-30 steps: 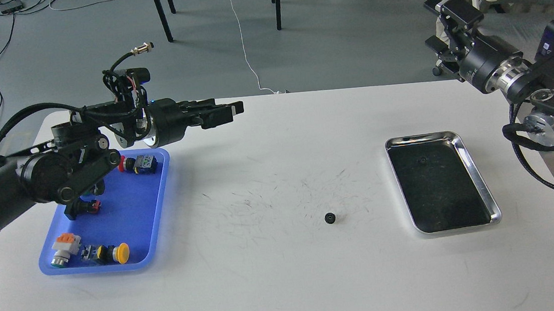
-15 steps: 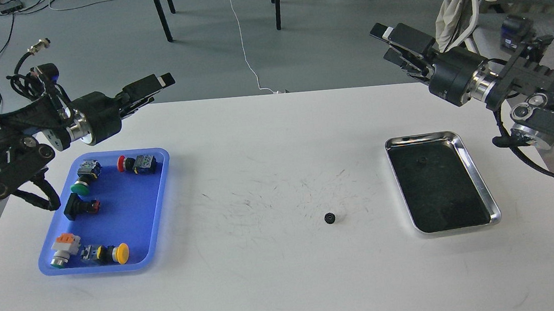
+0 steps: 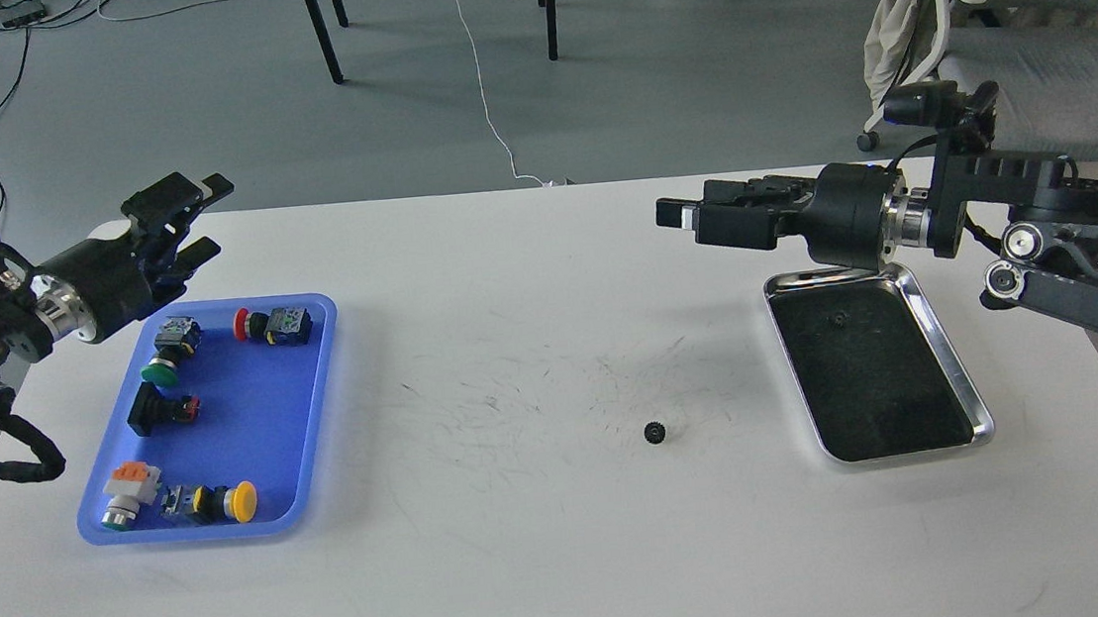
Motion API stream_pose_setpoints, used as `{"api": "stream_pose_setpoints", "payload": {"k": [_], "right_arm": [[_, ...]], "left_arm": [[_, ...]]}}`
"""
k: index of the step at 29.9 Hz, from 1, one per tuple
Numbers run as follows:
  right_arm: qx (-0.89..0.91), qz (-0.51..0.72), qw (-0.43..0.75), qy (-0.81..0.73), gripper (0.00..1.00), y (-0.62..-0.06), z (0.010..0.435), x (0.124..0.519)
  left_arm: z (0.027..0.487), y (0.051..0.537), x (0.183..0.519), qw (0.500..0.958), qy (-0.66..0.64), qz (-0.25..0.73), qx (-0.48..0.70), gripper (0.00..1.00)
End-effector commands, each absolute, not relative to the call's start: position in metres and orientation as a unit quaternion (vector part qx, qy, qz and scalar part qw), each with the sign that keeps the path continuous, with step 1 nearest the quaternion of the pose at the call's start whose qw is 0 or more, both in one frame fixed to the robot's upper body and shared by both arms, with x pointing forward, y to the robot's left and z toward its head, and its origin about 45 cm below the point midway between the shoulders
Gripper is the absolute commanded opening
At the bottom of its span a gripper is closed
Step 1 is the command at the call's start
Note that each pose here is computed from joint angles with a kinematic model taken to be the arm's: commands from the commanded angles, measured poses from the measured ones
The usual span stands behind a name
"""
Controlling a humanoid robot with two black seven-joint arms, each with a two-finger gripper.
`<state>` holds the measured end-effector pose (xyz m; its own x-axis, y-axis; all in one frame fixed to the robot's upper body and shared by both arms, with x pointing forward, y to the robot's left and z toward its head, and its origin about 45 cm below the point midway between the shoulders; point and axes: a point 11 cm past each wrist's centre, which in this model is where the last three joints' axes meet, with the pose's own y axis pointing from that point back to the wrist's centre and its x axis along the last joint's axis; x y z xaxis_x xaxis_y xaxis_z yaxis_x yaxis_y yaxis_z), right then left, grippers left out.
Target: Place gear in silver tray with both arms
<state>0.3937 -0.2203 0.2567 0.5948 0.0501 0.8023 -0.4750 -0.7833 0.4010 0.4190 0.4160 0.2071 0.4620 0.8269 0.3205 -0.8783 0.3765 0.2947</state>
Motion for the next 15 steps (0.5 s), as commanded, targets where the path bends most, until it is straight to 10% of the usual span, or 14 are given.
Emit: {"api": "stream_pose_setpoints", "payload": {"k": [1, 15], "right_arm": [[0.834, 0.436, 0.331, -0.074, 0.97, -0.214, 0.246, 0.389], [0.788, 0.482, 0.379, 0.054, 0.97, -0.197, 0.216, 0.376]], "left_arm": [[0.207, 0.441, 0.419, 0.804, -0.042, 0.558, 0.201, 0.96], [0.215, 0.481, 0.418, 0.756, -0.016, 0.637, 0.152, 0.97]]}}
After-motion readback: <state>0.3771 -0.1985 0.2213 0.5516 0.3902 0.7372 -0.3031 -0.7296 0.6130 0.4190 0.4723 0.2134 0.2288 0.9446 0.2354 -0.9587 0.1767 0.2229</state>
